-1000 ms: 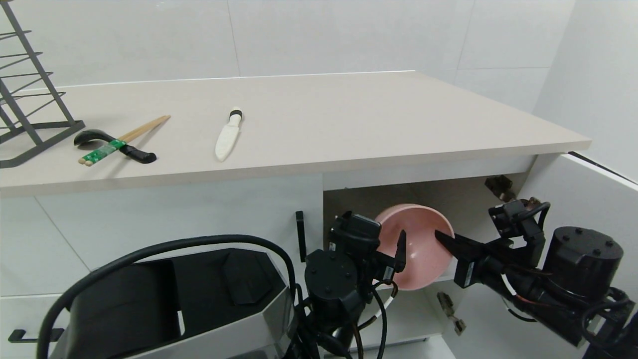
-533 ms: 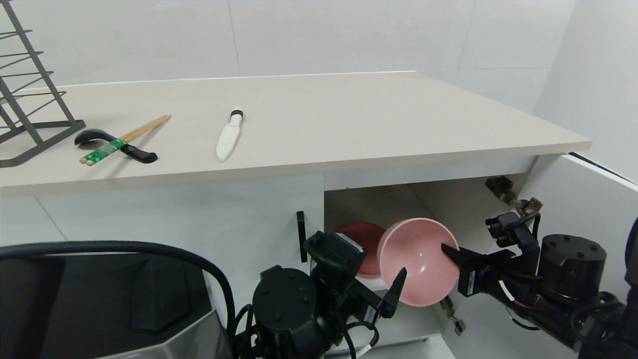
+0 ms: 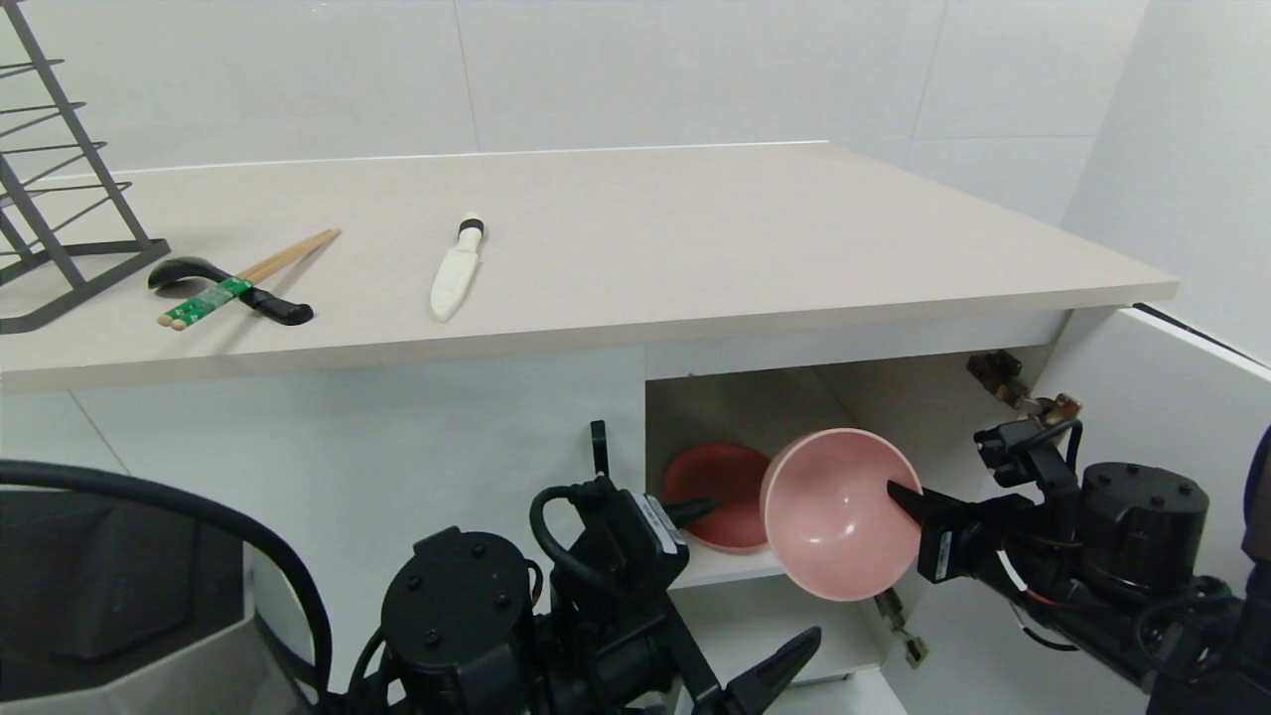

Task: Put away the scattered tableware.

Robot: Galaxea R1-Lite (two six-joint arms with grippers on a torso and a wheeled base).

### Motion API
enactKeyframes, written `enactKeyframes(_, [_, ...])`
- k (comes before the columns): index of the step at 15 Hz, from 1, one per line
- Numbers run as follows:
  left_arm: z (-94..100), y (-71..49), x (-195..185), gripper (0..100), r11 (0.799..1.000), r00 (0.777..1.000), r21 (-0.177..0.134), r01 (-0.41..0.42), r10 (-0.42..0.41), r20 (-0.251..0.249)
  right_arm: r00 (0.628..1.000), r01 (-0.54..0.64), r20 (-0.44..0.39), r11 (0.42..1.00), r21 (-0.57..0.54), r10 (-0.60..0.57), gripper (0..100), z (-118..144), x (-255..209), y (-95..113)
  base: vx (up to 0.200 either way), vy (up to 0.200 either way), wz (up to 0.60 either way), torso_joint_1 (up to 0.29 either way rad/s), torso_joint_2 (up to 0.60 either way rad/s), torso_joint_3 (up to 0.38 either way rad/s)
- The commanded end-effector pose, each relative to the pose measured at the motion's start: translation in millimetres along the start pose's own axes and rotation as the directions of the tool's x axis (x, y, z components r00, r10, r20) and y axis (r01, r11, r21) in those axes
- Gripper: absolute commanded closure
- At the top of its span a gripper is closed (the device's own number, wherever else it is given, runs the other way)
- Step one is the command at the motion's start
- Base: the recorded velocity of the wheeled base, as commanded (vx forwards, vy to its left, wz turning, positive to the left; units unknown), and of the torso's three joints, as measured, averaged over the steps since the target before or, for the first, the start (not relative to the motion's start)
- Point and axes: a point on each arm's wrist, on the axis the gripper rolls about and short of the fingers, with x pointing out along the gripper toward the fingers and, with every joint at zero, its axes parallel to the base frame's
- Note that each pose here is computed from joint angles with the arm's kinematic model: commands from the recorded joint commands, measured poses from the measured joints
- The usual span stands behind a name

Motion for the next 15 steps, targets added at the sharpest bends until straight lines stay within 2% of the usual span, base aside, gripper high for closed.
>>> enactKeyframes(1, [4.2,10.7,-17.7,0,0.999,0.999,0.007,0.044,-0.044,0.0,1.0,0.008,-0.002,1.0,0.003,-0.008,100,-0.3,-1.0,-2.0,0.0,0.0,0.0,0.0,0.0,0.0])
enactKeyframes(2, [3.5,13.6,-27.1,0,0.994,0.994,0.015,0.107,-0.107,-0.008,1.0,0.008,-0.006,1.0,0.003,-0.008,100,-1.1,-1.8,-2.1,0.0,0.0,0.0,0.0,0.0,0.0])
enactKeyframes(3, [-0.6,19.0,-39.5,0,0.981,0.981,0.032,0.192,-0.191,-0.027,1.0,0.007,-0.011,1.0,0.003,-0.007,100,-2.0,-2.1,-1.8,0.0,0.0,0.0,0.0,0.0,0.0])
enactKeyframes(4, [-5.4,25.4,-50.6,0,0.963,0.965,0.07,0.26,-0.258,-0.044,1.0,0.005,-0.014,1.0,0.008,-0.005,100,-2.7,-1.7,-1.1,0.0,0.0,0.0,0.0,0.0,0.0])
enactKeyframes(5, [-8.4,30.3,-56.1,0,0.951,0.956,0.104,0.291,-0.287,-0.052,1.0,0.003,-0.011,1.0,0.012,-0.003,100,-2.3,-0.7,-0.7,0.0,0.0,0.0,0.0,0.0,0.0])
enactKeyframes(6, [-14.0,40.1,-66.2,0,0.941,0.952,0.149,0.305,-0.297,-0.069,1.0,0.002,-0.013,1.0,0.015,-0.002,100,-2.9,0.9,-0.5,0.0,0.0,0.0,0.0,0.0,0.0])
enactKeyframes(8, [-18.2,42.7,-76.5,0,0.947,0.956,0.136,0.29,-0.279,-0.093,1.0,0.001,-0.019,1.0,0.023,-0.001,100,-4.7,4.8,-0.8,0.0,0.0,0.0,0.0,0.0,0.0])
enactKeyframes(11, [-0.7,40.1,-91.7,0,0.951,0.965,0.165,0.261,-0.258,-0.045,1.0,-0.014,-0.011,0.99,0.143,0.016,100,-5.2,18.1,3.4,0.0,0.0,0.0,0.0,0.0,0.0])
enactKeyframes(13, [10.5,32.8,-106.0,0,0.959,0.966,0.118,0.258,-0.258,-0.014,0.998,-0.002,-0.061,0.988,0.154,0.011,100,-17.9,26.5,1.9,0.0,0.0,0.0,0.0,0.0,0.0])
enactKeyframes(15, [23.2,19.7,-126.1,0,0.963,0.965,0.076,0.259,-0.262,0.028,1.0,-0.013,-0.021,0.987,0.161,0.017,100,-13.0,40.4,2.5,0.0,0.0,0.0,0.0,0.0,0.0])
